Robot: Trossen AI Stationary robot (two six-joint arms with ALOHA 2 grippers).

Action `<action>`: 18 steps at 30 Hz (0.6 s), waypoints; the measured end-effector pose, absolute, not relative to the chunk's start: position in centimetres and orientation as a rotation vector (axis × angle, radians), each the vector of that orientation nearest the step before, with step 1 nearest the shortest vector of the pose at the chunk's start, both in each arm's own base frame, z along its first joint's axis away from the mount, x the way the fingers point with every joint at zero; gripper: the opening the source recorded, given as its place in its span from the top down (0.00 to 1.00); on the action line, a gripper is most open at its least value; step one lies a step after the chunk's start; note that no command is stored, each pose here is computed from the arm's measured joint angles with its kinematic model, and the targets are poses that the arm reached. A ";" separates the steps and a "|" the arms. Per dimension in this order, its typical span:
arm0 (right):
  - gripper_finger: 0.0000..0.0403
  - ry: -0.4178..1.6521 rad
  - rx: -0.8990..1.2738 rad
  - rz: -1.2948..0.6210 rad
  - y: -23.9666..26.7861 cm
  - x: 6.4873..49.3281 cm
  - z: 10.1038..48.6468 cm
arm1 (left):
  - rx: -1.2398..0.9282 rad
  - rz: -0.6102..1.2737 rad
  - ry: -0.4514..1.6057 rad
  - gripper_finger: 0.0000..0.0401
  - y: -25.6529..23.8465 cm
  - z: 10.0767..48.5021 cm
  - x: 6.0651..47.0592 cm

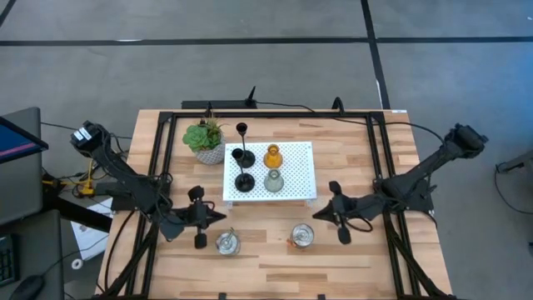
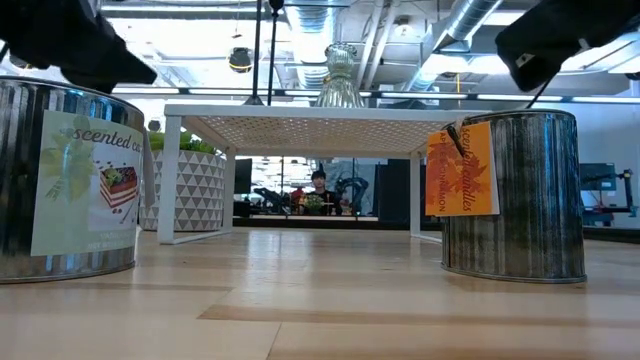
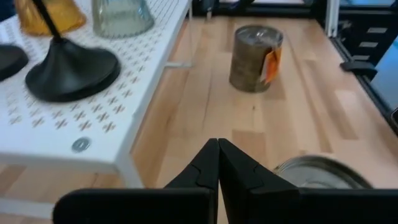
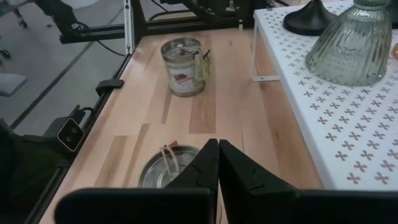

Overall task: Pick & Place candle stick holders
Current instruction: Put the right orange scented candle on the shelf

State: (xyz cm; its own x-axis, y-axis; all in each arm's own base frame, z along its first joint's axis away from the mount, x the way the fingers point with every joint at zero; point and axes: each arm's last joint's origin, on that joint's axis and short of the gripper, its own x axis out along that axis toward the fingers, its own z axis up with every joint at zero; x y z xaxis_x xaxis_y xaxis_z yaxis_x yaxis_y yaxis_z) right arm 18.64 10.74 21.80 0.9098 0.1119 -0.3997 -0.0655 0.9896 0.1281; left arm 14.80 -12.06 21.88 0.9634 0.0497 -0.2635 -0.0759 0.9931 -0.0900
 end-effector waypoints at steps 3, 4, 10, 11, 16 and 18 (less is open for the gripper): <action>1.00 0.411 0.101 0.087 11.2 18.3 21.8 | -0.080 0.034 0.227 0.99 -12.4 22.3 15.1; 1.00 0.411 0.101 0.086 11.3 18.3 21.8 | -0.075 0.011 0.208 0.99 -12.5 22.5 15.2; 1.00 0.412 0.132 0.101 12.1 17.8 21.7 | -0.030 -0.104 0.123 0.99 -13.2 23.5 15.6; 1.00 0.413 0.136 0.107 12.3 17.7 21.7 | -0.023 -0.106 0.126 0.99 -13.3 23.3 15.8; 1.00 0.427 0.122 0.135 13.0 17.3 21.4 | -0.011 -0.095 0.145 0.99 -13.6 22.2 17.1; 1.00 0.422 0.117 0.137 13.3 17.1 21.5 | -0.035 -0.110 0.122 0.99 -13.7 22.1 17.8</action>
State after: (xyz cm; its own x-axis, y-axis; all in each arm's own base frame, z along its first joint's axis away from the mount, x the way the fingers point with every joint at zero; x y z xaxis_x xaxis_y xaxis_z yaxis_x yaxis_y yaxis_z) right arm 17.08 13.25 21.46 0.9033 0.1562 -0.3996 -0.1078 0.9841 0.1409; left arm 17.84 -13.65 22.13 0.9865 -0.1121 -0.1196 0.1078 0.9933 -0.0415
